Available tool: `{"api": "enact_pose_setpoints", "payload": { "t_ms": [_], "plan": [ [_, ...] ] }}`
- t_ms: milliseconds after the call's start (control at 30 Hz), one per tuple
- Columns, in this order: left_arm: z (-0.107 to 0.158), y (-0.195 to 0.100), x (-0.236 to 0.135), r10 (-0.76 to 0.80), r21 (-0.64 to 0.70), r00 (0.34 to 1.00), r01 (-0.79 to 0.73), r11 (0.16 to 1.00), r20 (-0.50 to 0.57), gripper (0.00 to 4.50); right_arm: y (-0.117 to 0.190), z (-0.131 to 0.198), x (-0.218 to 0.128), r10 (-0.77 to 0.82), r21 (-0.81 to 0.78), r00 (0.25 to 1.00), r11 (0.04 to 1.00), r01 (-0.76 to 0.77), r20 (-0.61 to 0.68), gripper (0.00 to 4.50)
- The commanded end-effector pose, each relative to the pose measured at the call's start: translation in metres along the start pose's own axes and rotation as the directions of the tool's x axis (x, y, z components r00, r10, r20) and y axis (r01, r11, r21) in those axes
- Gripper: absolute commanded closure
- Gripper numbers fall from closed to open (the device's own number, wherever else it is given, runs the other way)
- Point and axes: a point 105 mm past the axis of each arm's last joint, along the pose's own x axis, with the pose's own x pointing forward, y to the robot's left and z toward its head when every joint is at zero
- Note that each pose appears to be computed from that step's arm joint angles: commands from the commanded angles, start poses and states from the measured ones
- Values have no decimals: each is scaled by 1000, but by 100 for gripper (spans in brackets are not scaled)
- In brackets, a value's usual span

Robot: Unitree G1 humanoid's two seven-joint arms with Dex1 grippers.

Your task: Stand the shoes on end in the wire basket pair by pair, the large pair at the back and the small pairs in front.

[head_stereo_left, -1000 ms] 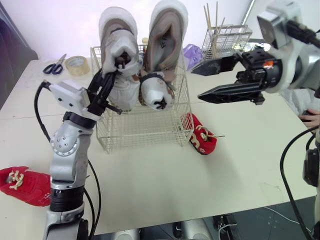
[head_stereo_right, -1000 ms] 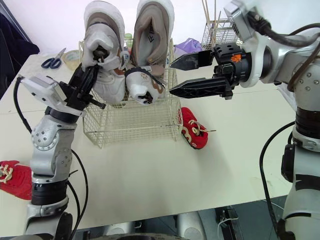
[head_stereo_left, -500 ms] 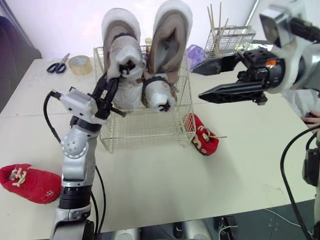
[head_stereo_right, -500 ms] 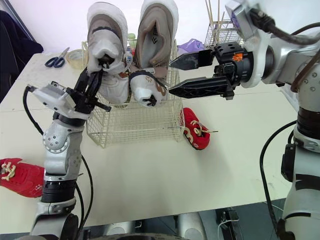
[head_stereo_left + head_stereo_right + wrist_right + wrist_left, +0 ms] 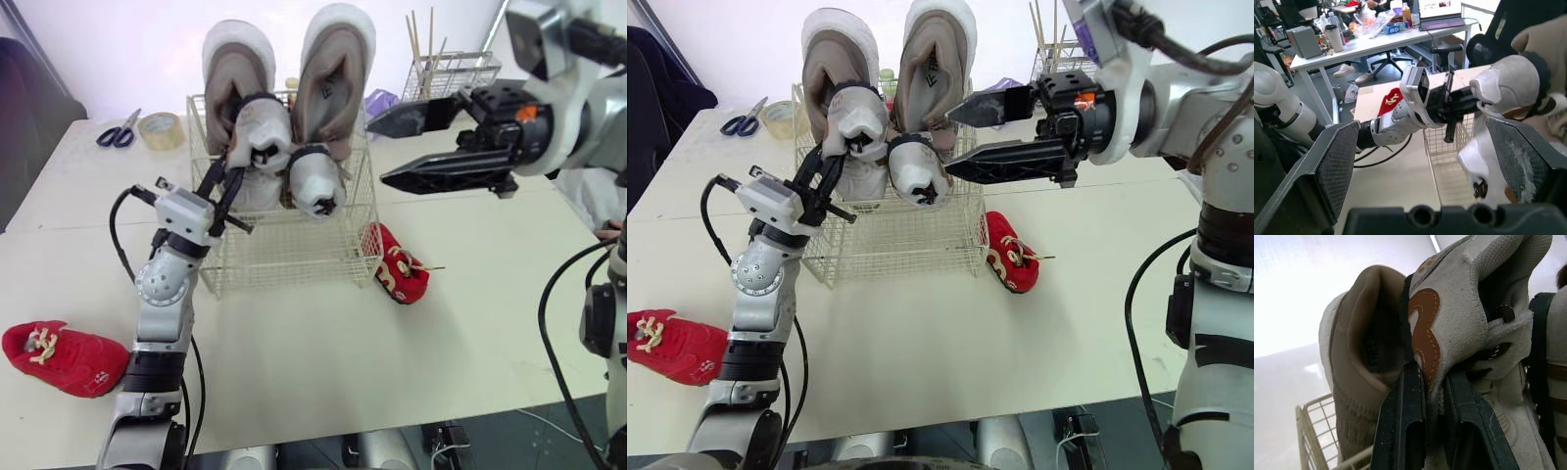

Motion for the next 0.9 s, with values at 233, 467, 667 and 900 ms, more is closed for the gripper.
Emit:
{"api": "enact_pose_setpoints", "payload": {
  "t_ms": [233,467,667,900],
  "plan": [
    [-23,8,-28,86,-221,982,-122,968,-167,420,5,6,-4,-3,-34,1000,999,4,24,0],
    [-18,0,-35,-51,-287,976,-13,958,-213,185,4,2,-1,2,-29,999,1000,0,54,0],
    [-8,3,-50,-88,-331,957,-8,944,-277,4,1,-4,0,7,-21,997,1000,-6,77,0],
    [8,18,-63,-94,-307,943,-9,952,-319,4,-3,-9,5,27,-12,995,1000,-26,98,0]
  ]
}}
